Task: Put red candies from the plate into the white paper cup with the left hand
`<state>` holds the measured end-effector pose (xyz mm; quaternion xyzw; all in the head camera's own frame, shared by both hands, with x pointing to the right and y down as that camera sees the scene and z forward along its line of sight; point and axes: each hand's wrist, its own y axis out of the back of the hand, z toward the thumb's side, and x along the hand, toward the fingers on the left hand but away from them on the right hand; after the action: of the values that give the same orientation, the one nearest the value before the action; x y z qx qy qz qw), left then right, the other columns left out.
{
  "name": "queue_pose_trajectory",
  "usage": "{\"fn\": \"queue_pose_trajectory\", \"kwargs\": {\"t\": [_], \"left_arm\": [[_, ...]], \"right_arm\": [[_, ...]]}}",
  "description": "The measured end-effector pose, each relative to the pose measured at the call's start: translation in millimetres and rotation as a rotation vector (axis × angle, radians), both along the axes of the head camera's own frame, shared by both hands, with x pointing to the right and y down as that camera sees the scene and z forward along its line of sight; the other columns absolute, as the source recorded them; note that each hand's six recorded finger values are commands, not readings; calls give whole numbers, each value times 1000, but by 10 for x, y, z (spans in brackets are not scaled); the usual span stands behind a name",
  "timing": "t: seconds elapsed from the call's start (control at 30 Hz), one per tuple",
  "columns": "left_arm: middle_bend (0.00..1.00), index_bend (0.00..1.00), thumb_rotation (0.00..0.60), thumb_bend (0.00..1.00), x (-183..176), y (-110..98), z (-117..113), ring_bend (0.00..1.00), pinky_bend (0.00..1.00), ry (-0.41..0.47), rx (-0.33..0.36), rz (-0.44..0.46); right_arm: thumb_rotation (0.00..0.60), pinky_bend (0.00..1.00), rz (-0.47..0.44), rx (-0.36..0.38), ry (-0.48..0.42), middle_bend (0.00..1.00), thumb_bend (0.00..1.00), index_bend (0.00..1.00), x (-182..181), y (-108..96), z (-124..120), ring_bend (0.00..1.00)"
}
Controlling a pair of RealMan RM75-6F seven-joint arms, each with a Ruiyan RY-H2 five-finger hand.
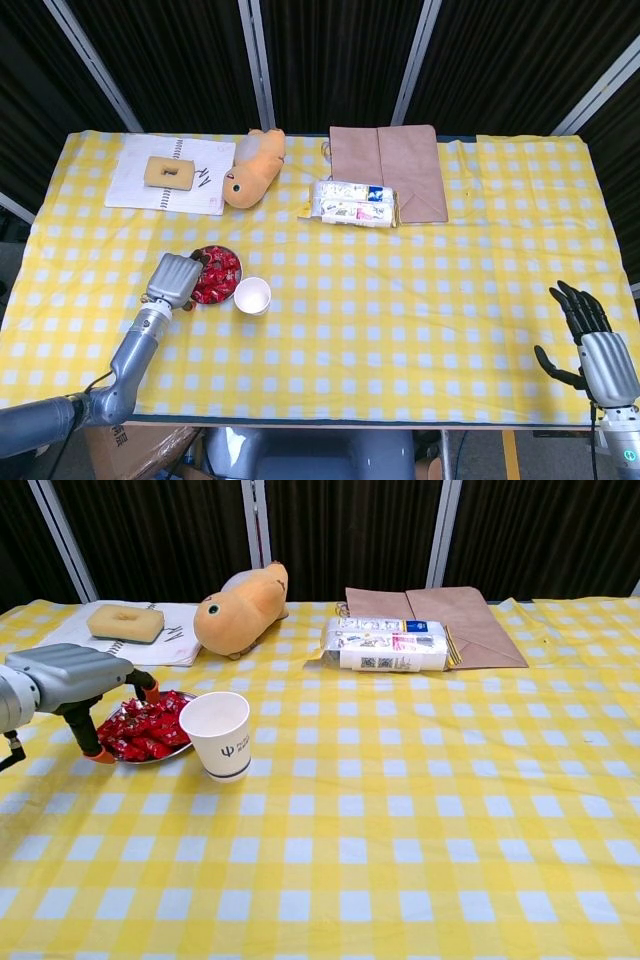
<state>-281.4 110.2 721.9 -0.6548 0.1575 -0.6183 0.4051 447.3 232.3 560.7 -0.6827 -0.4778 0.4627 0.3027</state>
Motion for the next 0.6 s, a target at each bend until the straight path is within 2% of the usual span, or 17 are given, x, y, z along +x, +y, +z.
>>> {"fn": "queue_pose_trajectory", "kwargs": {"t": [0.6], "left_arm": [[248,279,600,170,130,-82,10,876,867,38,8,-25]], "right_arm": [[600,0,-1,2,-6,0,424,0,-10,0,-8,0]]}}
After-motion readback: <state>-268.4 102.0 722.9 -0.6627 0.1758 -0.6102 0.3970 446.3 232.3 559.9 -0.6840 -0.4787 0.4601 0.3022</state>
